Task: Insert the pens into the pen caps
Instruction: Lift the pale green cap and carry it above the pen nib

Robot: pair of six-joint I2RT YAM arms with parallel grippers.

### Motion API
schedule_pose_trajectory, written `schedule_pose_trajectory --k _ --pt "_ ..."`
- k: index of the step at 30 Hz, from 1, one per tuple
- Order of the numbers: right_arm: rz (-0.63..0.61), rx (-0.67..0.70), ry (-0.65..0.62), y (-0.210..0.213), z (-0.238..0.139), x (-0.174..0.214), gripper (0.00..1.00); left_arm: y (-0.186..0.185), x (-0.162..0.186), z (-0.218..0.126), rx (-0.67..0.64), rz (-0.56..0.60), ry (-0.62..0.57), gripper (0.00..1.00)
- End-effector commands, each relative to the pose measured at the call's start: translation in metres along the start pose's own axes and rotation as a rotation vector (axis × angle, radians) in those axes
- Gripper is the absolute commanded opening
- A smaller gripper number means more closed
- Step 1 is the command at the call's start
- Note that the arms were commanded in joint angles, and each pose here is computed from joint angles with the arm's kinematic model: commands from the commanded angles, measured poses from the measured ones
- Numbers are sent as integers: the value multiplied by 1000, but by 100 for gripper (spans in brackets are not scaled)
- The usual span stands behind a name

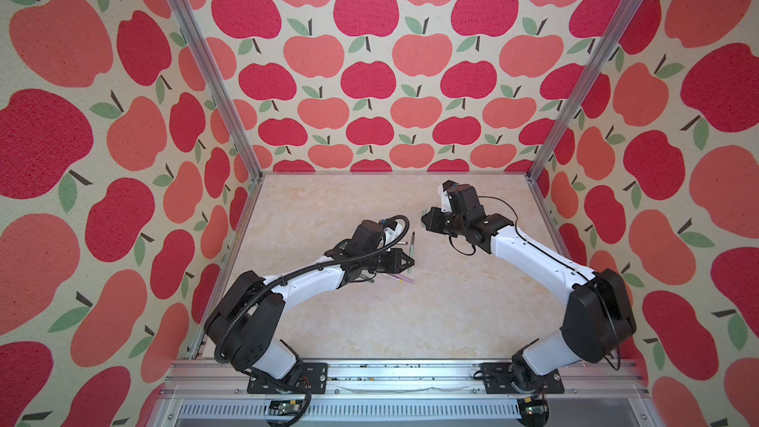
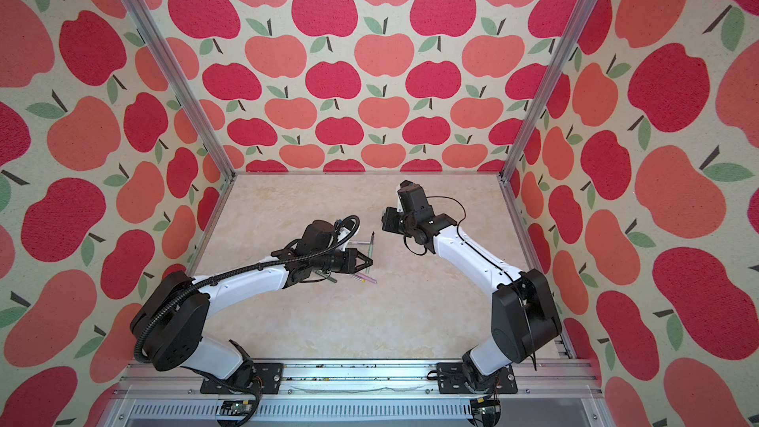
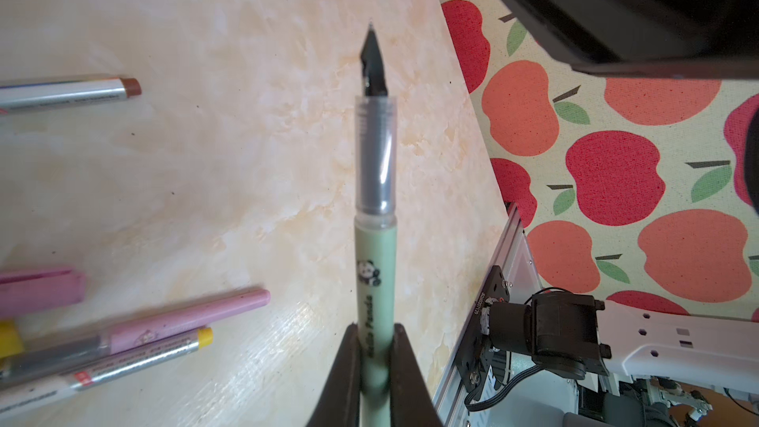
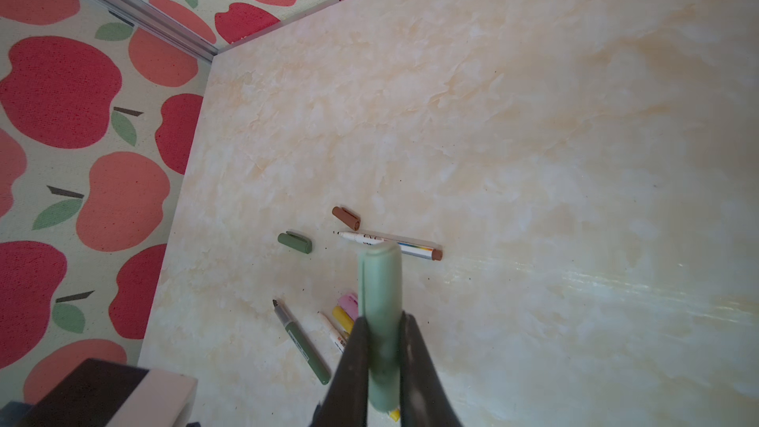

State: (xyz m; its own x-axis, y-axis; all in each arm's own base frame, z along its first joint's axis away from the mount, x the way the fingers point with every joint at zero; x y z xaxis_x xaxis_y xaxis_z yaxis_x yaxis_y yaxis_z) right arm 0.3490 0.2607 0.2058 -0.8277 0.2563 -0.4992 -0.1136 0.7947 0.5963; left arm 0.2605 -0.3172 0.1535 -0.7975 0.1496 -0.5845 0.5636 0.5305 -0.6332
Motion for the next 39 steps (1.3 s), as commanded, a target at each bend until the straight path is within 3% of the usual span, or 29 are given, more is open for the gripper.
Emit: schedule_pose_trajectory --k 1,11,39 --pt "39 -64 -31 14 -12 -11 12 -6 -5 5 34 10 -10 0" --pt "66 -121 -15 24 -10 -11 12 -8 -8 10 45 14 -3 0" --pt "89 -120 56 15 3 13 12 -11 -18 11 39 39 -29 0"
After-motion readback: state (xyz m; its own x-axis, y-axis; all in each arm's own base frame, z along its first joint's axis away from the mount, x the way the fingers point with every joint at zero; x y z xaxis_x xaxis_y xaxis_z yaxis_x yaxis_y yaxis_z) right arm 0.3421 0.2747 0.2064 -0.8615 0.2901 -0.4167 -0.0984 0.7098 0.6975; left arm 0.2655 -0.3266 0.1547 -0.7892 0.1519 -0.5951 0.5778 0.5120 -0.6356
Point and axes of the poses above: each gripper's point midway between its finger pads, its own z axis out along the fingers, its own y axis along the line the jaws close on, x = y × z, the point moved 2 cm from there along -z, back along the fingers, and after that the axes turned 8 degrees about z, right-handed, at the moved point
